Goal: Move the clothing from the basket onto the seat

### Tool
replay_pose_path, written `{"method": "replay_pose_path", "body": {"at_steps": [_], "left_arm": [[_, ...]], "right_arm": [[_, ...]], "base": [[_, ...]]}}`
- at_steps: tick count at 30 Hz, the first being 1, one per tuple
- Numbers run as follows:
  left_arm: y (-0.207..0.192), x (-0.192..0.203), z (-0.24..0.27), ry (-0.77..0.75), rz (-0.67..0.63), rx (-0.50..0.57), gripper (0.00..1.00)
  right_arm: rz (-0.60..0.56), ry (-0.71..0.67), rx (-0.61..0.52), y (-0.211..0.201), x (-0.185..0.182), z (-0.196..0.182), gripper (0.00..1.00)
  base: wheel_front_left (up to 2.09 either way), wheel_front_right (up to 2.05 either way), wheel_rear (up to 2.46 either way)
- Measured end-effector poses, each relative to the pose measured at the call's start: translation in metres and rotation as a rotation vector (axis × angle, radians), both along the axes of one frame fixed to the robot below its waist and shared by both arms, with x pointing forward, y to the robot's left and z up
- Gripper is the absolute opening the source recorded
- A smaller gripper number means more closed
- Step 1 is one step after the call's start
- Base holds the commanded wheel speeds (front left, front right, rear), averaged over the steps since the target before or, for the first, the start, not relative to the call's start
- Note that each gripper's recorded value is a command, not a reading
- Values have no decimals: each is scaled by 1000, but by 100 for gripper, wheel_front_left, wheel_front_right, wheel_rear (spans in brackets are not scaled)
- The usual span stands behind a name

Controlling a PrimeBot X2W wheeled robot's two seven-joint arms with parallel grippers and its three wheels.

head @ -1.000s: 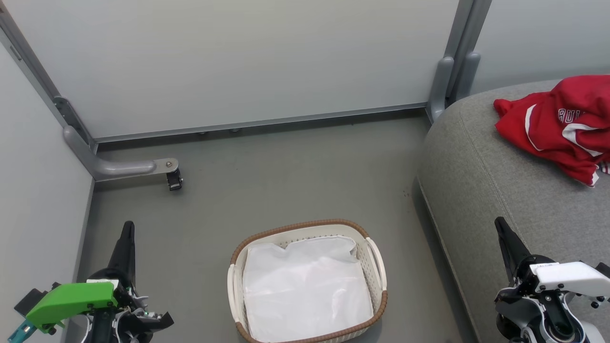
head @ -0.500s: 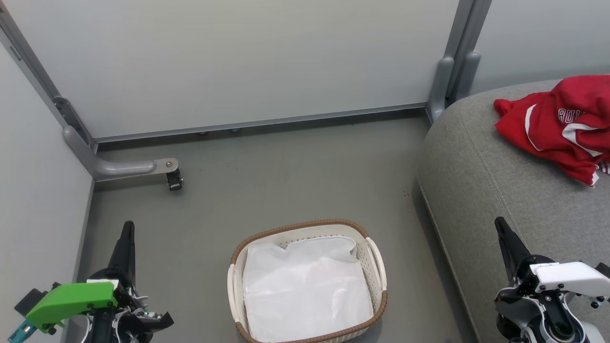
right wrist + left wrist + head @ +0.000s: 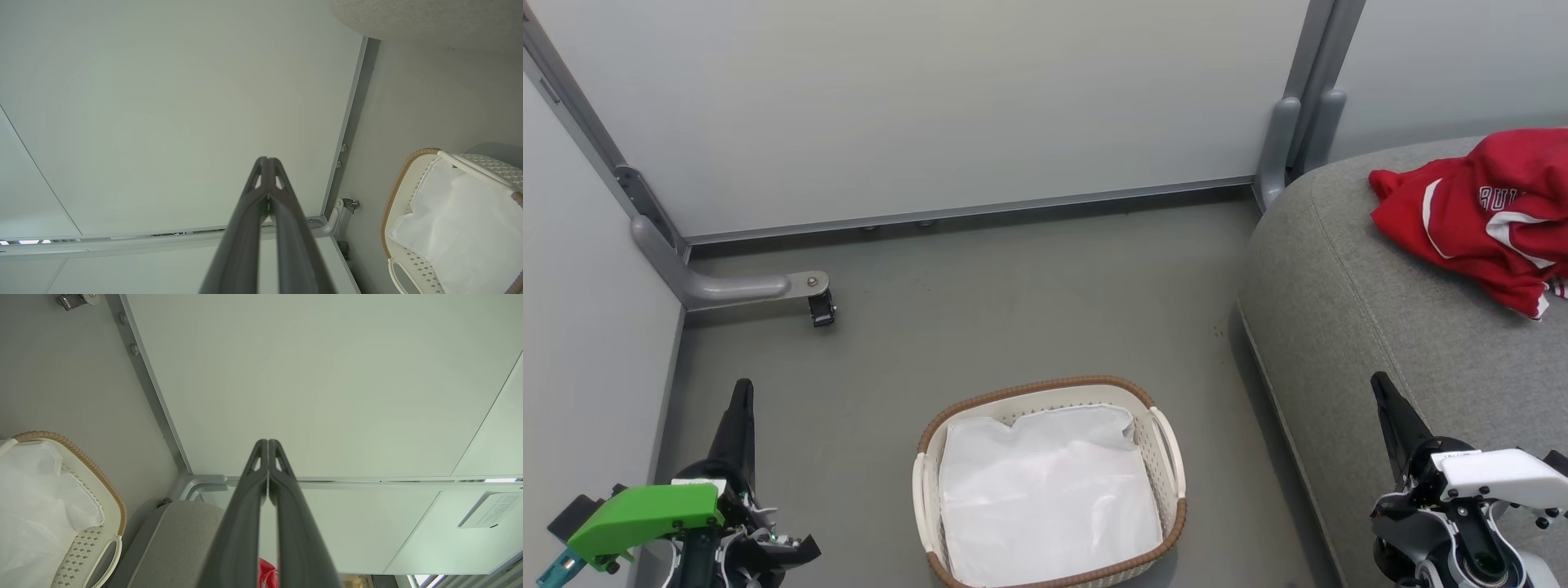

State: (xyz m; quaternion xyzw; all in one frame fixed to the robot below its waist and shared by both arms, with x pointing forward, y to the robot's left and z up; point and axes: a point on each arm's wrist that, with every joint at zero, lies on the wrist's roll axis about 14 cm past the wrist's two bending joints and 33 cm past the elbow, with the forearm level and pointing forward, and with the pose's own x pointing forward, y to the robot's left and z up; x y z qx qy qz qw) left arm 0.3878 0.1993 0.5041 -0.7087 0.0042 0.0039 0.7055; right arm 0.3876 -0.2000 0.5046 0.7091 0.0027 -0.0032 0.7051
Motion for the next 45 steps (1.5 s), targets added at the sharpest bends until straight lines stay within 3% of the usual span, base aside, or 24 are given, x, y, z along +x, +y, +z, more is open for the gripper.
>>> {"method": "replay_pose_path", "body": {"at_steps": [45], "left_arm": [[0, 0, 0, 0, 0, 0, 0]], "right_arm": [[0, 0, 0, 0, 0, 0, 0]], "base": [[0, 0, 0]]}}
